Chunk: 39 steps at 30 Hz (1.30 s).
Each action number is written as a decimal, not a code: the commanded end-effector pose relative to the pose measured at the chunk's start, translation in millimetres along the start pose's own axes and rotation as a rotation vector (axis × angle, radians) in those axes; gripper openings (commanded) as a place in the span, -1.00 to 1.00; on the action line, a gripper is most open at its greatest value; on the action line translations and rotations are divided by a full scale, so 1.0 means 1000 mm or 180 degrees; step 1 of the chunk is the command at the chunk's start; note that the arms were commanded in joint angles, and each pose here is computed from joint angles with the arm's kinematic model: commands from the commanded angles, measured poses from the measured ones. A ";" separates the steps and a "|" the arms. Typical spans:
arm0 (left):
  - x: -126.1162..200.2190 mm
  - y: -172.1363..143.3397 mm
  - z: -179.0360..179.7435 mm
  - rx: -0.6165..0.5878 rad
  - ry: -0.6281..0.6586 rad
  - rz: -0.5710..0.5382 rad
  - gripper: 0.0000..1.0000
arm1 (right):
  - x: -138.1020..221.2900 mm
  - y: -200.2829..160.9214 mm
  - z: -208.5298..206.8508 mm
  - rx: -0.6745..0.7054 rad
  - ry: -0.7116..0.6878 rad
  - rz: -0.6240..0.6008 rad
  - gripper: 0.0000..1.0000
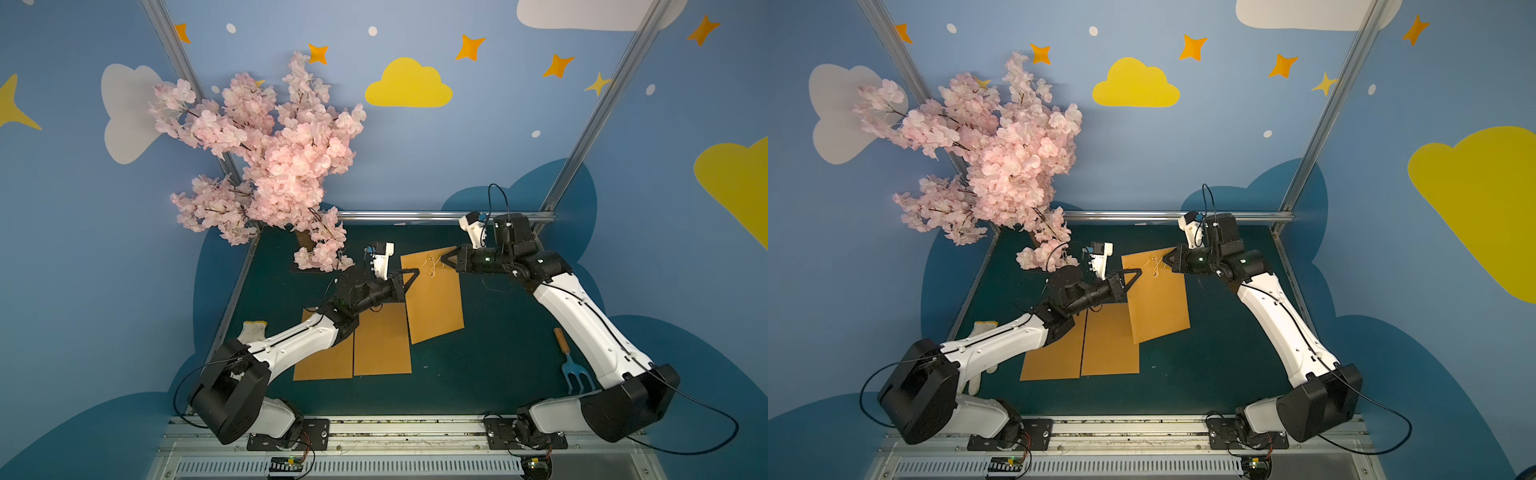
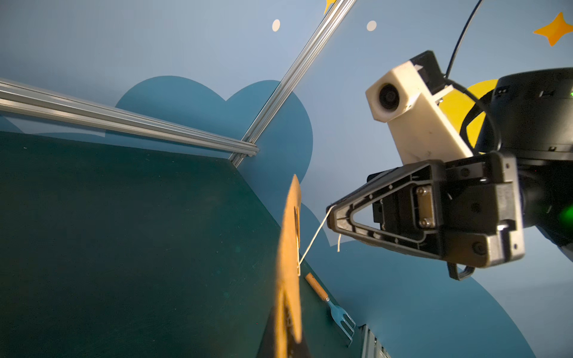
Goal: Open the file bag
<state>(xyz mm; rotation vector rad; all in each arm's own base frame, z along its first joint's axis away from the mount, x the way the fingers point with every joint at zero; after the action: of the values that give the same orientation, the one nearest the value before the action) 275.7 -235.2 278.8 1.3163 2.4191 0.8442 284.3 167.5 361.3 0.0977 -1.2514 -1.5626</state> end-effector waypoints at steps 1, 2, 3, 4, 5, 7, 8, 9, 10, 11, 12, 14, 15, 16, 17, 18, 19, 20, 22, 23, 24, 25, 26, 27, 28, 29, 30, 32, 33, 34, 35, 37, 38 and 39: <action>-0.005 0.002 0.000 -0.0005 0.0015 -0.0018 -0.95 | -0.003 0.010 0.014 0.0204 0.0294 -0.0098 -1.00; -0.006 0.004 0.000 -0.0014 0.0017 -0.0027 -0.95 | -0.005 0.011 0.017 0.0225 0.0358 -0.0099 -1.00; -0.007 0.005 -0.001 -0.0015 0.0014 -0.0032 -0.95 | -0.007 0.011 0.020 0.0237 0.0411 -0.0086 -1.00; -0.008 0.007 -0.002 -0.0018 0.0013 -0.0047 -0.95 | -0.008 0.010 0.023 0.0257 0.0451 -0.0081 -1.00; -0.009 0.008 -0.002 -0.0023 0.0014 -0.0061 -0.95 | -0.009 0.009 0.025 0.0275 0.0493 -0.0068 -1.00; -0.010 0.010 -0.003 -0.0023 0.0019 -0.0091 -0.95 | -0.010 0.008 0.029 0.0303 0.0573 -0.0056 -1.00; -0.011 0.011 -0.003 -0.0028 0.0021 -0.0106 -0.95 | -0.011 0.007 0.031 0.0311 0.0621 -0.0040 -1.00; -0.012 0.013 -0.003 -0.0029 0.0015 -0.0123 -0.95 | -0.012 0.005 0.033 0.0318 0.0672 -0.0016 -1.00; -0.013 0.014 -0.003 -0.0020 0.0016 -0.0128 -0.95 | -0.012 0.004 0.034 0.0322 0.0696 -0.0005 -1.00; -0.014 0.016 -0.003 -0.0001 0.0016 -0.0141 -0.95 | -0.013 0.001 0.035 0.0325 0.0721 0.0019 -1.00; -0.014 0.019 -0.003 0.0019 0.0018 -0.0166 -0.95 | -0.013 -0.001 0.037 0.0337 0.0746 0.0027 -1.00; -0.013 0.024 -0.003 0.0046 0.0008 -0.0212 -0.95 | -0.013 -0.006 0.038 0.0326 0.0757 0.0073 -1.00; -0.013 0.028 -0.003 0.0057 0.0001 -0.0244 -0.95 | -0.013 -0.009 0.038 0.0330 0.0761 0.0090 -1.00; -0.013 0.031 -0.004 0.0065 -0.0004 -0.0273 -0.95 | -0.012 -0.011 0.039 0.0332 0.0759 0.0096 -1.00; -0.012 0.035 -0.004 0.0069 -0.0003 -0.0300 -0.95 | -0.011 -0.014 0.039 0.0326 0.0751 0.0113 -1.00; -0.012 0.038 -0.005 0.0066 -0.0010 -0.0325 -0.95 | -0.009 -0.017 0.038 0.0318 0.0733 0.0119 -1.00; -0.011 0.042 -0.005 0.0067 -0.0009 -0.0353 -0.95 | -0.008 -0.021 0.038 0.0313 0.0720 0.0126 -1.00; -0.010 0.045 -0.005 0.0068 -0.0005 -0.0379 -0.95 | -0.007 -0.024 0.037 0.0308 0.0701 0.0126 -1.00; -0.009 0.052 -0.006 0.0073 0.0010 -0.0425 -0.95 | -0.005 -0.030 0.036 0.0295 0.0670 0.0141 -1.00; -0.008 0.056 -0.005 0.0082 0.0026 -0.0440 -0.95 | -0.005 -0.033 0.035 0.0283 0.0652 0.0152 -1.00; -0.006 0.059 -0.005 0.0093 0.0031 -0.0461 -0.95 | -0.004 -0.036 0.034 0.0275 0.0630 0.0156 -1.00; -0.005 0.060 -0.004 0.0104 0.0021 -0.0467 -0.95 | -0.003 -0.039 0.032 0.0265 0.0609 0.0161 -1.00; -0.003 0.064 -0.003 0.0123 0.0010 -0.0484 -0.95 | -0.002 -0.042 0.031 0.0257 0.0582 0.0167 -1.00; -0.002 0.066 -0.003 0.0129 -0.0003 -0.0496 -0.95 | -0.002 -0.044 0.029 0.0241 0.0550 0.0171 -1.00; 0.000 0.067 -0.003 0.0134 -0.0004 -0.0502 -0.95 | -0.001 -0.047 0.026 0.0222 0.0483 0.0178 -1.00; 0.001 0.068 -0.003 0.0140 -0.0008 -0.0511 -0.95 | -0.001 -0.050 0.024 0.0210 0.0420 0.0179 -1.00; 0.002 0.069 -0.003 0.0146 -0.0008 -0.0519 -0.95 | 0.000 -0.051 0.022 0.0199 0.0385 0.0160 -1.00; 0.004 0.068 -0.004 0.0150 -0.0034 -0.0509 -0.95 | 0.002 -0.053 0.017 0.0159 0.0333 0.0139 -1.00; 0.005 0.068 -0.004 0.0152 -0.0042 -0.0507 -0.95 | 0.004 -0.054 0.015 0.0142 0.0295 0.0126 -1.00; 0.006 0.069 -0.005 0.0153 -0.0051 -0.0509 -0.95 | 0.005 -0.054 0.012 0.0130 0.0263 0.0122 -1.00; 0.007 0.068 -0.005 0.0152 -0.0058 -0.0503 -0.95 | 0.007 -0.054 0.010 0.0122 0.0230 0.0116 -1.00; 0.009 0.067 -0.006 0.0142 -0.0060 -0.0498 -0.95 | 0.011 -0.053 0.003 0.0097 0.0149 0.0098 -1.00; 0.010 0.067 -0.006 0.0134 -0.0063 -0.0495 -0.95 | 0.013 -0.052 -0.001 0.0073 0.0107 0.0084 -1.00; 0.012 0.066 -0.007 0.0126 -0.0065 -0.0492 -0.95 | 0.016 -0.051 -0.005 0.0047 0.0067 0.0063 -1.00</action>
<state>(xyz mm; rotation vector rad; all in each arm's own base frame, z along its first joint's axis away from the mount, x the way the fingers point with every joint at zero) 315.9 -208.3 313.1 1.1758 2.5124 0.7453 248.3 157.3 326.5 0.1267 -1.2123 -1.5138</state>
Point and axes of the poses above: each gripper's point midway between its finger pads, its own x axis back along the fingers, its own z axis along the line the jaws close on, y = z × x, the point moved 10 cm from there along x, back along the fingers, and after that the axes turned 13 degrees about x, right-handed, at the moved point
